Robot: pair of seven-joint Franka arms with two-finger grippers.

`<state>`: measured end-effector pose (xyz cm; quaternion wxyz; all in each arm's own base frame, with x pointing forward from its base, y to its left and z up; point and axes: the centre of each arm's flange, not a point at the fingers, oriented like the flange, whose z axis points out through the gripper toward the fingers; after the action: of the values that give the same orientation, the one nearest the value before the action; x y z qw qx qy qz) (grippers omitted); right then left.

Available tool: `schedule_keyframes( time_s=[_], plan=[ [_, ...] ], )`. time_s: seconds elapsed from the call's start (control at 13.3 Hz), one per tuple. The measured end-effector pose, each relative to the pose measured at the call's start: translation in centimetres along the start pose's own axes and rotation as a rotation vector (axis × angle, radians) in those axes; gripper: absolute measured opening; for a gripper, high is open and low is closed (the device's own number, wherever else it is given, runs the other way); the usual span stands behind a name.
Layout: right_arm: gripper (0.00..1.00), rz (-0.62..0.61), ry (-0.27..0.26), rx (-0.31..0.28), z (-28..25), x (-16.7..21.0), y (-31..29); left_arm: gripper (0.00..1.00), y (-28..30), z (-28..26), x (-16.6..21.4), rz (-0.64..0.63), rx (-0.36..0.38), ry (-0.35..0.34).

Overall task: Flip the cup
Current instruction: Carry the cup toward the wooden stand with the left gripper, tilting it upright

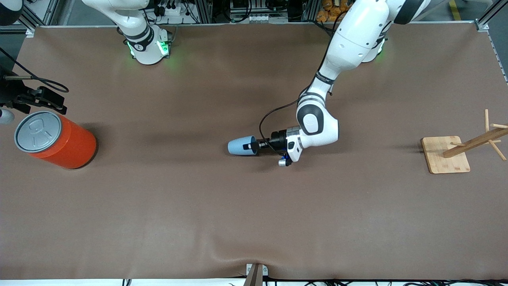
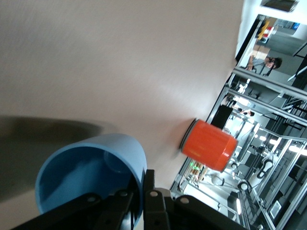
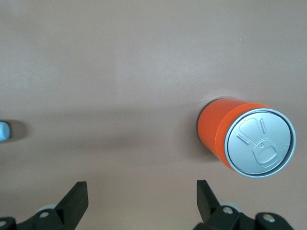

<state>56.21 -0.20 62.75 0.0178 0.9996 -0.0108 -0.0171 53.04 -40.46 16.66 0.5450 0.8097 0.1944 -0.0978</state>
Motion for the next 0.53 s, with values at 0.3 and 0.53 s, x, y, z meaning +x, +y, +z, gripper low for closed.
schedule_keyframes(
  time_s=[0.3,0.53],
  plan=[
    [1.00,0.000,-0.001,-0.004,0.0,0.0,0.1,0.05,8.5,-7.7,2.7,-0.011,0.147,0.071],
    [1.00,0.000,-0.002,-0.005,0.1,0.0,0.0,0.05,12.8,-15.3,4.7,0.039,0.296,0.171]
  ],
)
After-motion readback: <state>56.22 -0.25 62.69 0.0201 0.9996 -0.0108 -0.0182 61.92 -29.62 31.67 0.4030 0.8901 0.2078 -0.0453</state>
